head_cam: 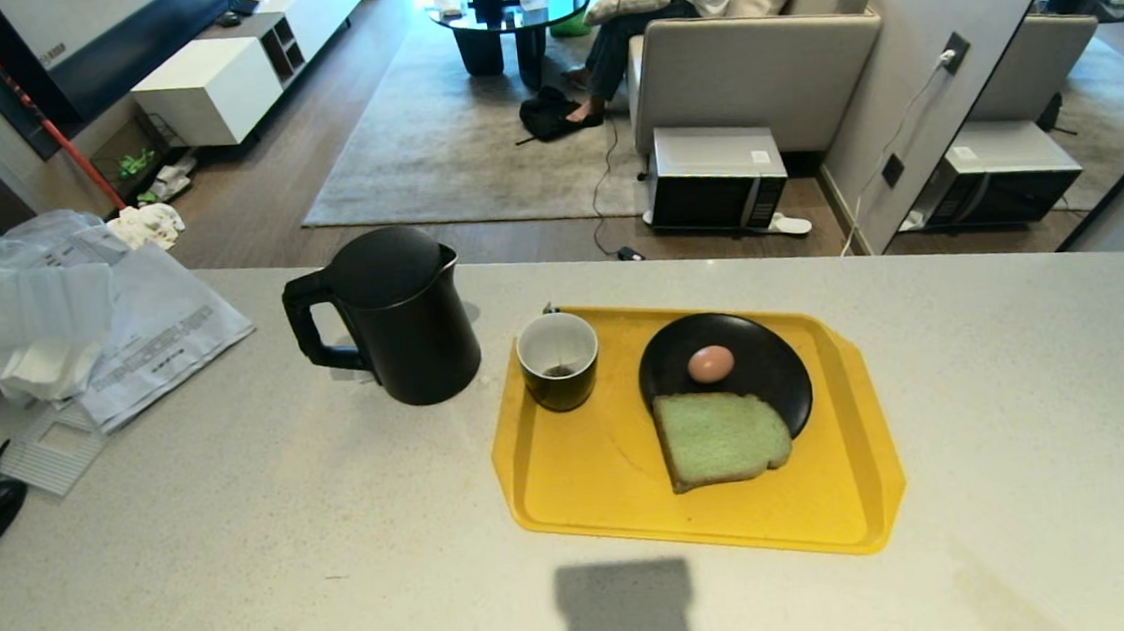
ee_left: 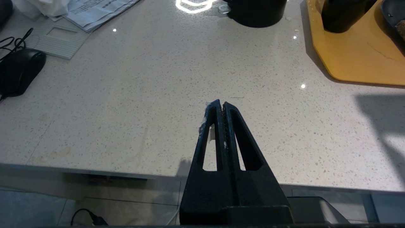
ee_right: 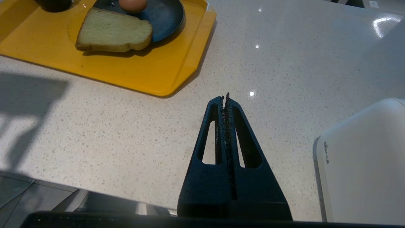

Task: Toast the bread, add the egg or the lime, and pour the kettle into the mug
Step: Pick up the kettle

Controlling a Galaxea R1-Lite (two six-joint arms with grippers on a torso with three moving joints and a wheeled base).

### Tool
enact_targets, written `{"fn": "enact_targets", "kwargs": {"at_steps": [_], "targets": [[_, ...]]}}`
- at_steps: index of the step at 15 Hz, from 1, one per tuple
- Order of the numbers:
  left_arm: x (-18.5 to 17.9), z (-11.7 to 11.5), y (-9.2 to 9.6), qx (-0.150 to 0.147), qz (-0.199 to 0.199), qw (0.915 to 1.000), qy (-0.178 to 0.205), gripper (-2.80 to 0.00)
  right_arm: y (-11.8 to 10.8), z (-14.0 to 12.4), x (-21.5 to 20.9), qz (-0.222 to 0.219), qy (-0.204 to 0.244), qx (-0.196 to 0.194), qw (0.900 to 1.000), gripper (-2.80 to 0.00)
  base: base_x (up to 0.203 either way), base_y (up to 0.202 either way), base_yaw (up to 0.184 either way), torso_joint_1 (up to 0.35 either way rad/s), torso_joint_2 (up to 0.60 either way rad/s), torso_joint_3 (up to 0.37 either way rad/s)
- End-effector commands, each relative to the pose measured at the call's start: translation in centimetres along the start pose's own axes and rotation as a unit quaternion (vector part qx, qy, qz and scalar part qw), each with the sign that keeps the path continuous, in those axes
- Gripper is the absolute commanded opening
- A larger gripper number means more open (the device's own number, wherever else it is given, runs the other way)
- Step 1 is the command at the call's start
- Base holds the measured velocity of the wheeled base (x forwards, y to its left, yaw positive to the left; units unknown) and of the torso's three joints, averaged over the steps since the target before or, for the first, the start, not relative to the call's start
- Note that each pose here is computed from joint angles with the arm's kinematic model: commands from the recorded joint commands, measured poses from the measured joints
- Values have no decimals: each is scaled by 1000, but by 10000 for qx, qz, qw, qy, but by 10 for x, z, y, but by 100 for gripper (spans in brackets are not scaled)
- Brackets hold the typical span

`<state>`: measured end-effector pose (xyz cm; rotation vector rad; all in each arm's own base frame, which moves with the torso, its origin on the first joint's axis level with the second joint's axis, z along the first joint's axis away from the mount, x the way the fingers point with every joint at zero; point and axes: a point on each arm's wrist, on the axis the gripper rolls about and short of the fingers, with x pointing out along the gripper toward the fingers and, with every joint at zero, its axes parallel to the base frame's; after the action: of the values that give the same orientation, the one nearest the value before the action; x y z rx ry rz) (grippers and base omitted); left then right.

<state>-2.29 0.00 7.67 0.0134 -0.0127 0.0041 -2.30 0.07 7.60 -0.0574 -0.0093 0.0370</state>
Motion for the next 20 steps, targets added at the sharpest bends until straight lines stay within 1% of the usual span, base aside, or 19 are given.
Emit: {"fn": "enact_targets", "kwargs": {"at_steps": [1,9,10,11,12,13,15,17,18,20], "targets": [[0,0,0,-21,10,10000,3,-280,0,0,0,7,22,-4,10000,-280,0,0,0,0,0,0],[0,0,0,-11,8,10000,-9,-280,0,0,0,6,24,-4,10000,-280,0,0,0,0,0,0],[-1,4,0,6,17,10000,-85,-280,0,0,0,0,18,-5,10000,-280,0,0,0,0,0,0],[-3,12,0,16,16,9998,-208,-280,0,0,0,5,25,-4,10000,-280,0,0,0,0,0,0],[-7,26,0,20,24,9994,-339,-280,0,0,0,7,25,-4,10000,-280,0,0,0,0,0,0],[-8,40,1,21,61,9996,-283,-280,0,0,0,5,24,-4,10000,-280,0,0,0,0,0,0],[0,69,2,13,209,9997,87,-280,0,0,0,6,19,-5,10000,-280,0,0,0,0,0,0],[17,97,3,3,297,9987,406,-280,0,0,0,7,25,-4,10000,-280,0,0,0,0,0,0],[28,109,3,-3,318,9981,518,-280,0,0,0,7,25,-4,10000,-280,0,0,0,0,0,0],[53,129,3,-65,352,9977,570,-280,0,0,0,7,18,-5,10000,-280,0,0,0,0,0,0]]}}
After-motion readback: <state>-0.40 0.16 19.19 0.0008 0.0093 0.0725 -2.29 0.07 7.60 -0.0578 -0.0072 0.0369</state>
